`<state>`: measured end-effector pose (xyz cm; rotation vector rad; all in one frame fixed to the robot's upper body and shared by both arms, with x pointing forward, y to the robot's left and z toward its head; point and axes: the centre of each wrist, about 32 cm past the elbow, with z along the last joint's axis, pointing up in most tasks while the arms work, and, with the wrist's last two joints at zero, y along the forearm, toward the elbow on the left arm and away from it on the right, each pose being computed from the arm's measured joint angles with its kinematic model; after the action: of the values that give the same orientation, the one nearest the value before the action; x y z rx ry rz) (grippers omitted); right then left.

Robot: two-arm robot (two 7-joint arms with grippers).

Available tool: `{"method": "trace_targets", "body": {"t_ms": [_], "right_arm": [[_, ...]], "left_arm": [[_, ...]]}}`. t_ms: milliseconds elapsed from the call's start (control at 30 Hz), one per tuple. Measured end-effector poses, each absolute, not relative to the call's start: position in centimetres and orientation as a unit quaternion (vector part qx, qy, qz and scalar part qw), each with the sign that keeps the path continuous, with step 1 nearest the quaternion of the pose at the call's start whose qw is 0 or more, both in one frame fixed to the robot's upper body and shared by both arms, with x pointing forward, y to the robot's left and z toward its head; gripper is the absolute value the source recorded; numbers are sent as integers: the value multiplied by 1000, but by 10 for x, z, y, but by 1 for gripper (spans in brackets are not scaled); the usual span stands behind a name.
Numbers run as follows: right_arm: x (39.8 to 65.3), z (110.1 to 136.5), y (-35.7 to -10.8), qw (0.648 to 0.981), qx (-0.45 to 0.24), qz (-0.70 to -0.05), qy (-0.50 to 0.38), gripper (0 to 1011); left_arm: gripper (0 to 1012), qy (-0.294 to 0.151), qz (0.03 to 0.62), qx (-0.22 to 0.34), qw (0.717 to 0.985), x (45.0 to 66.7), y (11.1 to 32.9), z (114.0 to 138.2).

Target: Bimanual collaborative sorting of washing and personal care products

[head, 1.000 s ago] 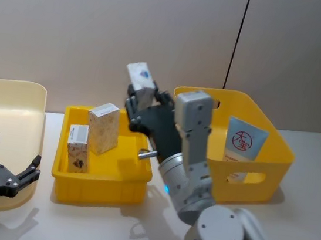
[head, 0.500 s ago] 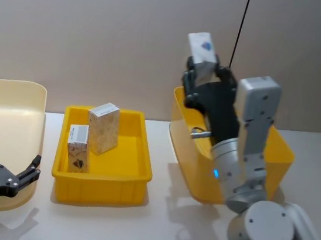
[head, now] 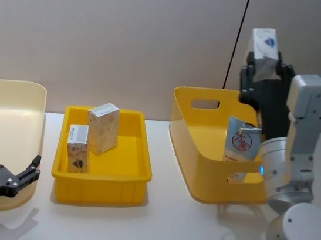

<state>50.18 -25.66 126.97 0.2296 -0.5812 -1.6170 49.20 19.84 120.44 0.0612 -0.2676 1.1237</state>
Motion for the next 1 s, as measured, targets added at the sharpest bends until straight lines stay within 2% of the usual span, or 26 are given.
{"method": "trace_targets", "body": {"t_ms": [500, 1000], "right_arm": [[490, 1268, -285, 596, 52, -768, -226, 448], [492, 1255, -297, 584, 14, -792, -178, 448]], "left_arm": [[1000, -126, 531, 29, 837, 492, 198, 1204], [1000, -126, 531, 29, 837, 492, 198, 1204]]}}
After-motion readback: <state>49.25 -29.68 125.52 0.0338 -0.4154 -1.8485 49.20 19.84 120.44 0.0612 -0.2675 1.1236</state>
